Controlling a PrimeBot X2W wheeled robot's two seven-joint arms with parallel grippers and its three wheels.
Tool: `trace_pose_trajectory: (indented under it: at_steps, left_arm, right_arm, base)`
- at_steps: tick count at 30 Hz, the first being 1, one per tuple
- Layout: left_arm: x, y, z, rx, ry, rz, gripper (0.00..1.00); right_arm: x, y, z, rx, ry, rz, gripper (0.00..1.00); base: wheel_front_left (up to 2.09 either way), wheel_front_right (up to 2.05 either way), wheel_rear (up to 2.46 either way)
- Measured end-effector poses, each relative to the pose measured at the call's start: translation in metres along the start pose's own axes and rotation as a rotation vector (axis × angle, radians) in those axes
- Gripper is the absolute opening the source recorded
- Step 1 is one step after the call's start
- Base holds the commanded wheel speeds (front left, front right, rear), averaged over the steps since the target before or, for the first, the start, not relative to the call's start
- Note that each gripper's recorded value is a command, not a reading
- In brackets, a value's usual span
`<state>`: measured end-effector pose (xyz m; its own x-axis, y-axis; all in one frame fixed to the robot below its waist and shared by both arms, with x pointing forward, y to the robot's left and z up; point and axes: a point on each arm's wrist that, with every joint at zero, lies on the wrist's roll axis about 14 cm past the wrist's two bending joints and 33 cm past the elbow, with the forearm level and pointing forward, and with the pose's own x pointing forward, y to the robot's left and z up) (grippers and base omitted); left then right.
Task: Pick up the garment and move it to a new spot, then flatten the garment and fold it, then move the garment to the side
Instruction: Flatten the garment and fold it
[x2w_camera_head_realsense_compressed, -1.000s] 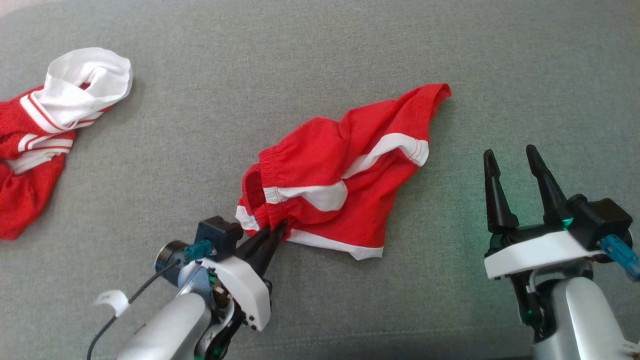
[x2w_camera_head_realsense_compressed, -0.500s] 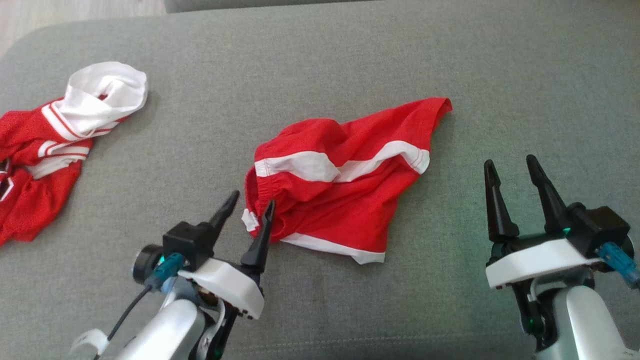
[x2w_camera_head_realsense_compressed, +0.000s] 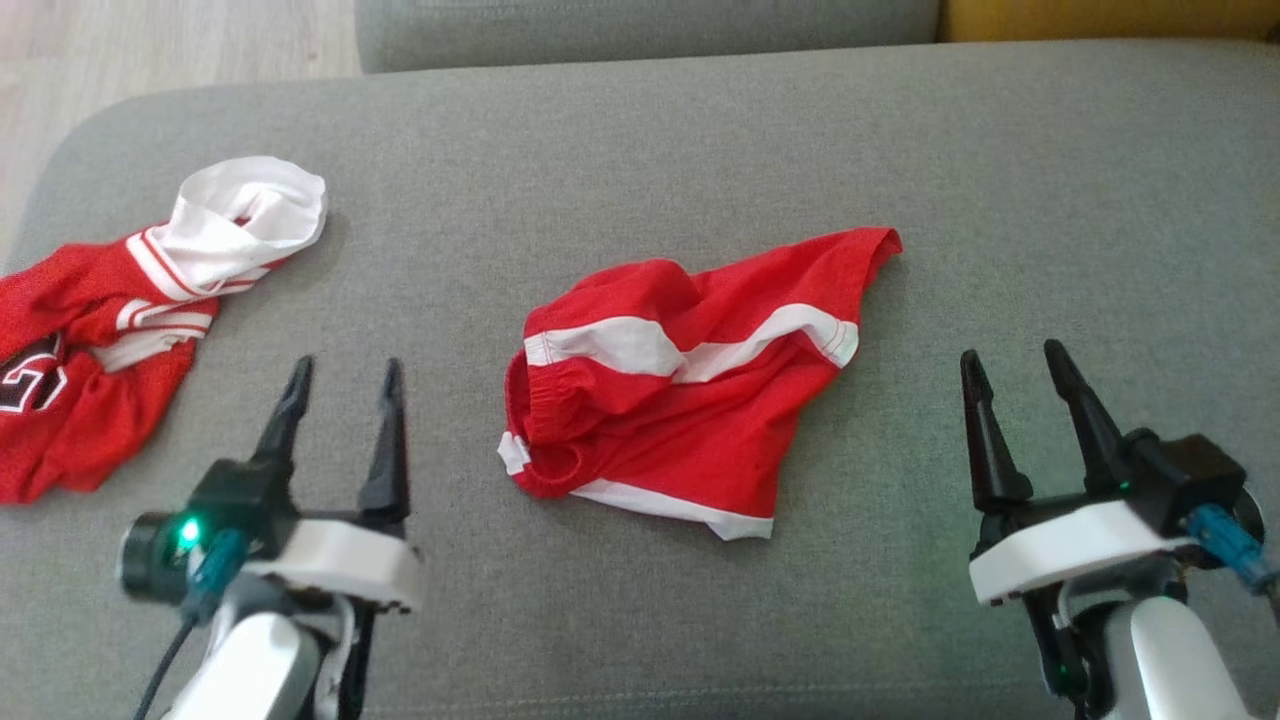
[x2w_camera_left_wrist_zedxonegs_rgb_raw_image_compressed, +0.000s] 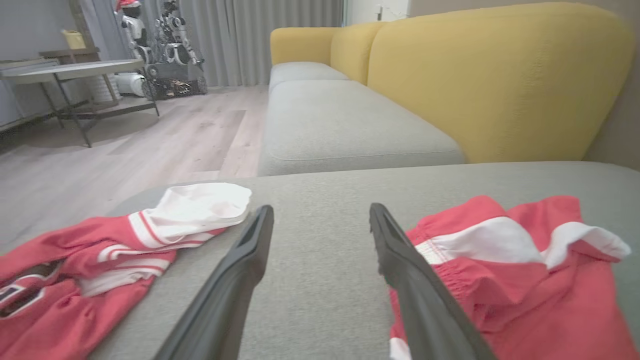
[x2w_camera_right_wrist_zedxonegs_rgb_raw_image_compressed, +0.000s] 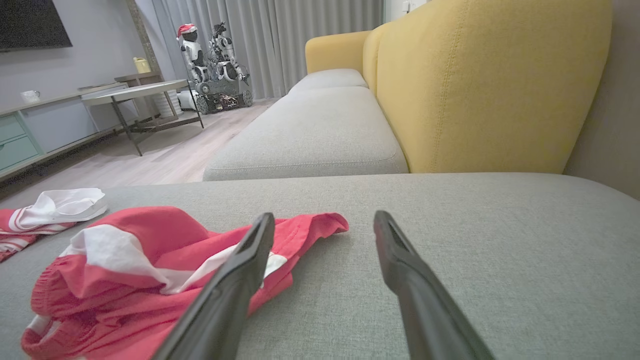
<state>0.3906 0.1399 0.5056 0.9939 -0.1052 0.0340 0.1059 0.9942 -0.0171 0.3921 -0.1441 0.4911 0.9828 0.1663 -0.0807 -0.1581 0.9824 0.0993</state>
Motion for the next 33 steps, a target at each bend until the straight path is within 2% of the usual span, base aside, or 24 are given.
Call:
trace_pose_trajectory:
  at_steps: [6, 33]
  left_arm:
    - [-0.017, 0.011, -0.006, 0.045, 0.018, 0.015, 1.0]
    - [-0.023, 0.002, -0.013, 0.036, 0.043, -0.034, 1.0]
  right_arm:
    - [-0.004, 0.003, 0.006, -0.009, -0.01, 0.007, 1.0]
    - [-0.009, 0.001, 0.002, -0.004, 0.006, 0.0, 1.0]
  base:
    - [0.0, 0.0, 0.0]
    - [0.0, 0.0, 0.0]
